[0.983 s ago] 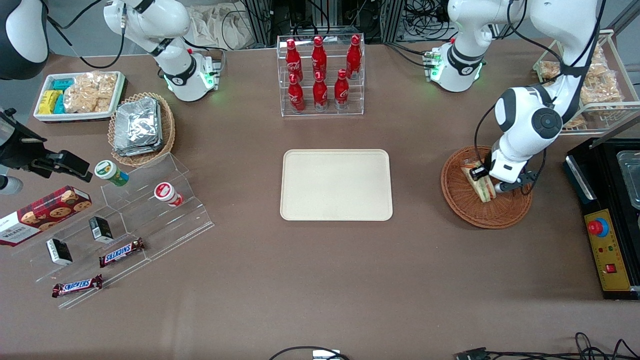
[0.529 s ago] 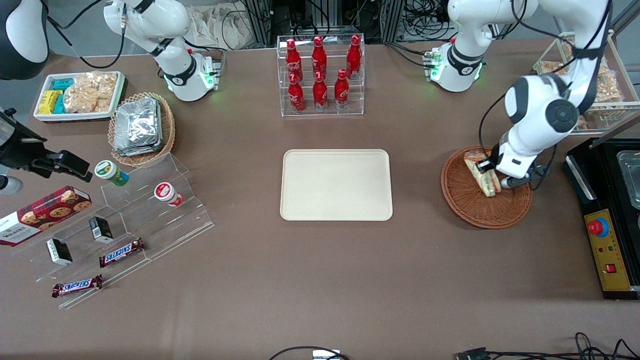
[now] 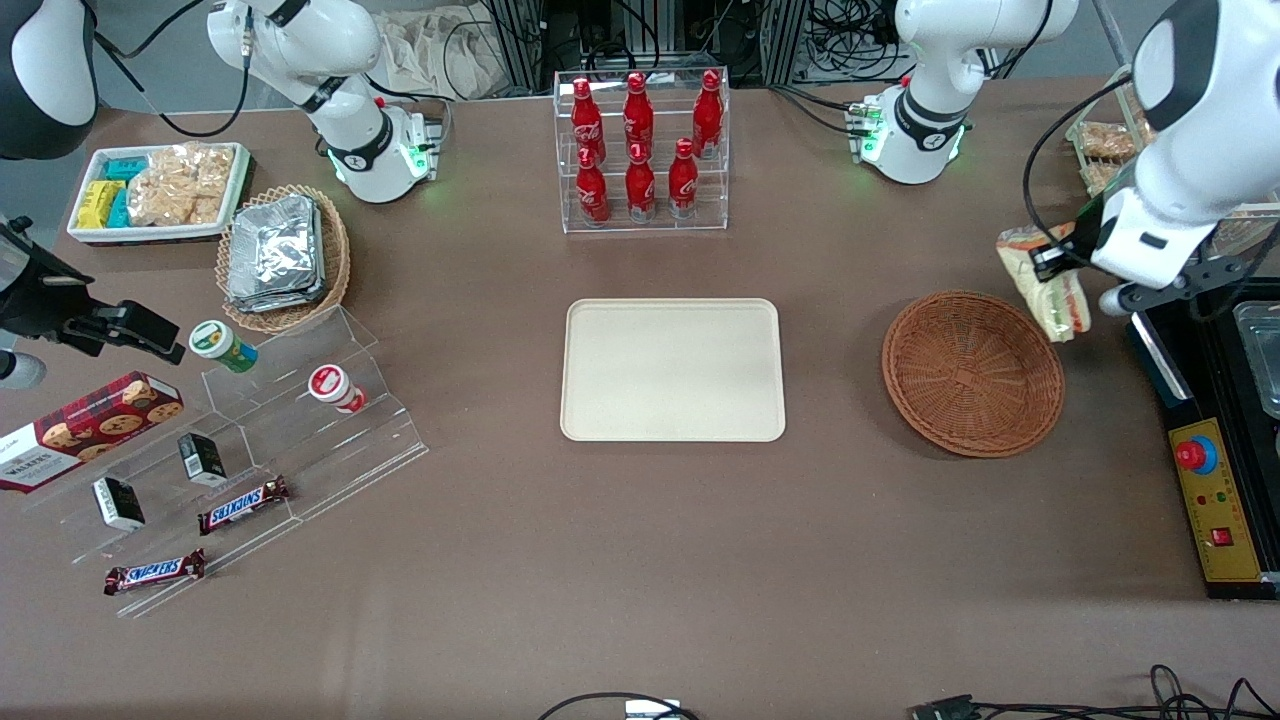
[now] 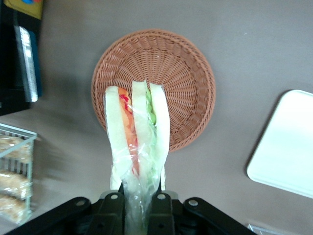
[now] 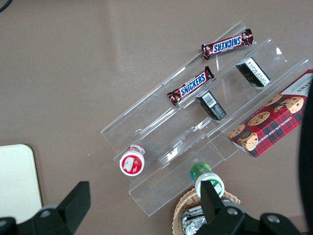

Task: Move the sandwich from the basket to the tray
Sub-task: 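Lift the sandwich out of the basket with the left gripper, then carry the sandwich over the cream tray with the left gripper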

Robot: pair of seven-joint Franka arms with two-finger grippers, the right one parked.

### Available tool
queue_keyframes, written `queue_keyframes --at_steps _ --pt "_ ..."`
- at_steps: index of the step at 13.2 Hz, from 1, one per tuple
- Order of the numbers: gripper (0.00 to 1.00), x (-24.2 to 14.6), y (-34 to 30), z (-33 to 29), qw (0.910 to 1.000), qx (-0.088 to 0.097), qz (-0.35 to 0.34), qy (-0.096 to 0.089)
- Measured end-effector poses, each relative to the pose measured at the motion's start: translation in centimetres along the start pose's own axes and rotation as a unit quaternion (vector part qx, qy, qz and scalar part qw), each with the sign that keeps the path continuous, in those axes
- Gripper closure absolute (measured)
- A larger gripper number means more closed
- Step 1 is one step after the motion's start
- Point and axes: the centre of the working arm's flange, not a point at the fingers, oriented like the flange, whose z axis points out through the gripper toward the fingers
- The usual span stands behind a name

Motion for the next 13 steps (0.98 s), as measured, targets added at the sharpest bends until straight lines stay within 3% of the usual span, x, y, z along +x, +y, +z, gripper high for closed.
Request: queue_keyframes --at_steps 4,6,8,11,13 --pt "0.85 -0.7 6.8 -3.7 0.9969 0.014 0.077 -0.004" --pt "0.85 -3.2 13.5 -3.5 0.9925 0.025 0.120 -0.003" --pt "0.85 -7.2 20.7 -3.1 0.9925 0.033 0.118 0.002" --pt "0.85 -12.2 28.9 -2.7 0.9929 0.022 0.117 -0.001" --pt "0.85 -12.2 30.7 -2.0 0.9917 0.012 0.128 -0.010"
